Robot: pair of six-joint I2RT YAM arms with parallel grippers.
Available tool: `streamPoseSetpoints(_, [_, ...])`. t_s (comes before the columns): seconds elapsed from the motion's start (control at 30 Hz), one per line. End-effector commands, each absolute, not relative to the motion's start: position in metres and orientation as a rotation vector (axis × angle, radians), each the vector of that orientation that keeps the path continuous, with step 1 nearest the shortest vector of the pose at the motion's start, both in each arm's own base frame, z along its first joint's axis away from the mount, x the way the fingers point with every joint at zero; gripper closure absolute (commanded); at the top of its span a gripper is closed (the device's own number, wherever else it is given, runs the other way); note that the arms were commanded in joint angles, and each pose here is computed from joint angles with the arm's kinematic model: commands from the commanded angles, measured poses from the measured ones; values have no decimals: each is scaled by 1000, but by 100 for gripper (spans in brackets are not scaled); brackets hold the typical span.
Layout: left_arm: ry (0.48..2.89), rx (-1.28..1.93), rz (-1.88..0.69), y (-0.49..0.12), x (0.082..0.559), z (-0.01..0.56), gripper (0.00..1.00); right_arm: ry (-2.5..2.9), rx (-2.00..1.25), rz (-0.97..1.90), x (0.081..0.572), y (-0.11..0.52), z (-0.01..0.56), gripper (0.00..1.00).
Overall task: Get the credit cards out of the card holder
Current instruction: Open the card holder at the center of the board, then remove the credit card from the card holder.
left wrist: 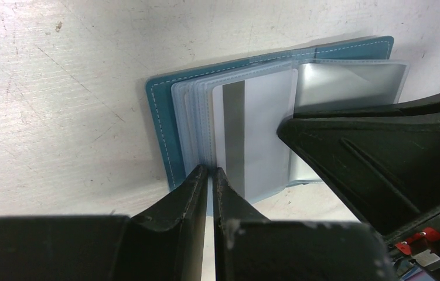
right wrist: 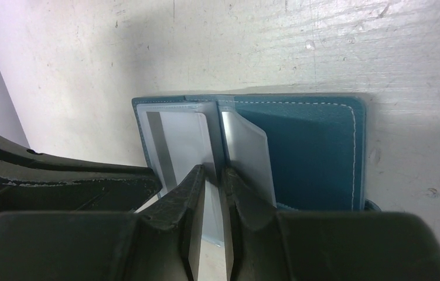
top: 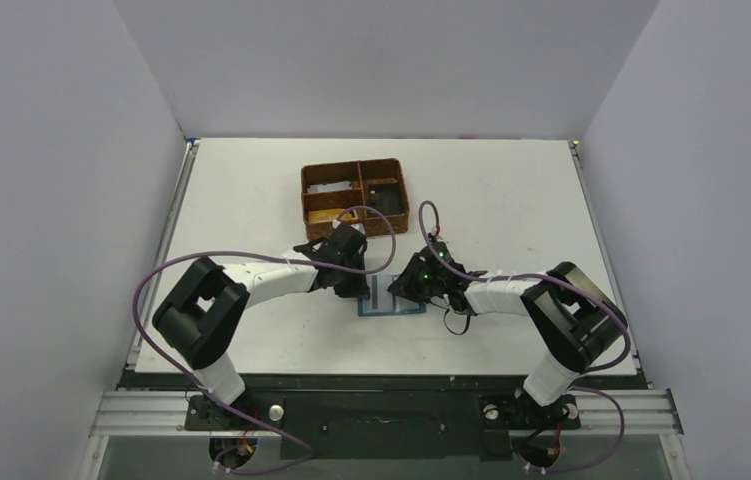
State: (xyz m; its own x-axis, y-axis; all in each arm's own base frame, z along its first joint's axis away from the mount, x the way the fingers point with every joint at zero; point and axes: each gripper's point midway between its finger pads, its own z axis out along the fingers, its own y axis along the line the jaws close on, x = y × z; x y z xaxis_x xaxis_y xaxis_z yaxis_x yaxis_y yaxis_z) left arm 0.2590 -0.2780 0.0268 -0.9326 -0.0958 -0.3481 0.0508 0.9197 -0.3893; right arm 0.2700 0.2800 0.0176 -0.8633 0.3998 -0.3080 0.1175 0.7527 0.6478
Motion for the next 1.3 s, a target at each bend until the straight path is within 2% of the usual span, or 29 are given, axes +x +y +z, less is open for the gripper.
streamPoseSetpoints(0.0, [2783, -50, -456, -273, 249, -2, 97, 2498, 341, 986, 262, 291, 24, 87])
streamPoseSetpoints(0.87, [2827, -117, -324, -254, 236, -25, 100, 2392, 303, 1115, 264, 300, 50, 89])
streamPoseSetpoints(1.13, [2824, -156, -280, -244, 233, -27, 100, 2417, 320, 1032, 265, 290, 41, 99])
streamPoseSetpoints(1.27, [2823, -189, -250, -235, 232, -28, 100, 2430, 349, 983, 266, 275, 32, 100])
